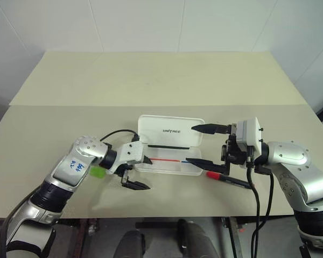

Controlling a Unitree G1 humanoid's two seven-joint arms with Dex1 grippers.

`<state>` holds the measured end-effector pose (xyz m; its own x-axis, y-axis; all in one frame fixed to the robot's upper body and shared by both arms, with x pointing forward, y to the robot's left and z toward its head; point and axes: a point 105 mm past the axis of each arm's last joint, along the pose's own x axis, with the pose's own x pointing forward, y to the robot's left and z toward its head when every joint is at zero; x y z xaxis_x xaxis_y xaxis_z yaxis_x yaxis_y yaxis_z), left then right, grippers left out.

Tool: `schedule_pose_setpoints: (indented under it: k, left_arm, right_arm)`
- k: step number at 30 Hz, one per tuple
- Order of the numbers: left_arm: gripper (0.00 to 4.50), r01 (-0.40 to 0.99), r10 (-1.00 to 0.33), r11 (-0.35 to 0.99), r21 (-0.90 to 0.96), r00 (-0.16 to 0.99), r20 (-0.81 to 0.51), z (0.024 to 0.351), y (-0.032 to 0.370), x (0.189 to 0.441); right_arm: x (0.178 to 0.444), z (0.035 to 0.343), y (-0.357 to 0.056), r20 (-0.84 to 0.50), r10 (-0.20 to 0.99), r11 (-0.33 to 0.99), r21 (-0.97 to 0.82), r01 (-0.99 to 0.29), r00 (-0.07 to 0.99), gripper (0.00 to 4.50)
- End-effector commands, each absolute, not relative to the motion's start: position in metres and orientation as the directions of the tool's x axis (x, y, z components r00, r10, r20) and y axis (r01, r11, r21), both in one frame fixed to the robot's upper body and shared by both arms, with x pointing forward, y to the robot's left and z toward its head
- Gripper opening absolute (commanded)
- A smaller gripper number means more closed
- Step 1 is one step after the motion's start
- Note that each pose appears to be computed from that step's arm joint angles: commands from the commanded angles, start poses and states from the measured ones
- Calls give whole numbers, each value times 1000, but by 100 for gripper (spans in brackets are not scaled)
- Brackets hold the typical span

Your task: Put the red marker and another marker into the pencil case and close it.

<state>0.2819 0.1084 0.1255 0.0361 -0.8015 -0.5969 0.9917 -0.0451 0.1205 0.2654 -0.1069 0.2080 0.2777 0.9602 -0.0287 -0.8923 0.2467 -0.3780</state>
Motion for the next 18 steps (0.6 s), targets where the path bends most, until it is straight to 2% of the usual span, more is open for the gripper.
schedule_pose_setpoints:
  k: [1,10,13,18]
  left_arm:
    - [447,985,-826,-35,167,66,-560,144,110,281]
    - [447,972,-919,84,220,161,-360,172,129,285]
    - [447,968,-959,103,231,158,-235,186,137,280]
    - [447,973,-980,94,212,128,-155,193,161,264]
  right_arm:
    - [266,215,-108,-4,964,244,-397,-885,267,450]
    - [269,208,-120,-24,952,277,-354,-894,304,450]
    - [270,203,-141,-60,927,332,-335,-882,371,450]
    - [256,175,-190,-220,854,413,-264,-871,472,450]
